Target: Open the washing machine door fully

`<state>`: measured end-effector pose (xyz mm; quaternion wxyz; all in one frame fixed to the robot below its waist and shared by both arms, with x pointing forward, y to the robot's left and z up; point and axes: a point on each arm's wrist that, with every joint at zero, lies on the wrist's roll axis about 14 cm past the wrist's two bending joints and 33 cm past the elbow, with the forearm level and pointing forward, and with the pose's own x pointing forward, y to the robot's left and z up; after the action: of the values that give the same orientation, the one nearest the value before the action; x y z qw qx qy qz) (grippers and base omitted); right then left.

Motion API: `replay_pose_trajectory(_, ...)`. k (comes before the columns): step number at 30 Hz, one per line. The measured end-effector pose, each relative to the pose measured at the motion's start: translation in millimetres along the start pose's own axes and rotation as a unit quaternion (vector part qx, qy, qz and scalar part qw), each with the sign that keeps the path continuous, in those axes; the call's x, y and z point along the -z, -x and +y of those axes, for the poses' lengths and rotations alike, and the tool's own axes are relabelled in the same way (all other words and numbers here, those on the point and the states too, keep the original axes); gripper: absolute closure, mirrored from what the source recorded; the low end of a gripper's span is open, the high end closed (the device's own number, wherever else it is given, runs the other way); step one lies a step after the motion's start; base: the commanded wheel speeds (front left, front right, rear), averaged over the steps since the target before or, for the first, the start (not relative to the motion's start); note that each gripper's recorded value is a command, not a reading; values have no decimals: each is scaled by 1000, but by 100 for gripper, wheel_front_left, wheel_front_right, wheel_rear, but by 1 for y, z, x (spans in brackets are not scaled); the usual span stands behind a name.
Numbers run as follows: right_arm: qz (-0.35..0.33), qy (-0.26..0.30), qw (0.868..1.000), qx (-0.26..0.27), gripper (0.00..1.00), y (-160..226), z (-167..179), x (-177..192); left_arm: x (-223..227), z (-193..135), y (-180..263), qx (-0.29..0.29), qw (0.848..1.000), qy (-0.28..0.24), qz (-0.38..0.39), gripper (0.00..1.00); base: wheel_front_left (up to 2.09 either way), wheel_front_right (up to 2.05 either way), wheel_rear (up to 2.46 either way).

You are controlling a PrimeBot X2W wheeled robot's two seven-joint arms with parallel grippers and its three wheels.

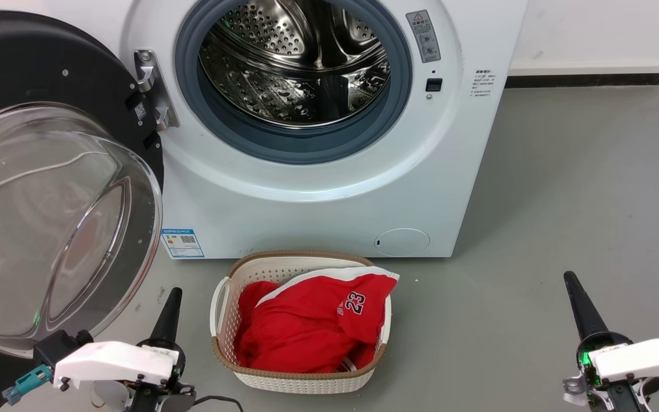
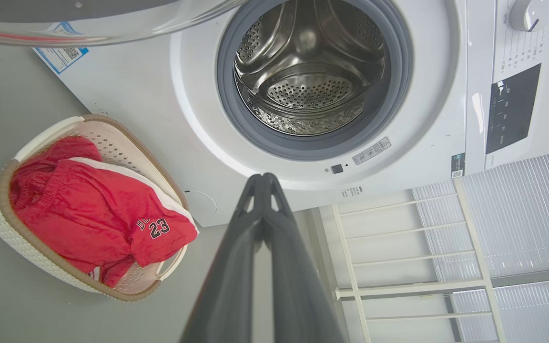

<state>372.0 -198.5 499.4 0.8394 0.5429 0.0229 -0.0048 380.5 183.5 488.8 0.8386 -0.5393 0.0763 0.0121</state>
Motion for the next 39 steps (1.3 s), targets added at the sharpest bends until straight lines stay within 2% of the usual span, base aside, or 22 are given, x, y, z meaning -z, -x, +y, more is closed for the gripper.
replay_pose_trajectory(17,-4,-78,997,-4,100,-5,1,-2,-7,-3,-2,18,997,81,-13,100,0,0,0)
replay_pose_trajectory(39,-9,-165,986,-10,100,-11,2,-3,-17,-6,-3,43,984,168,-33,100,0,0,0)
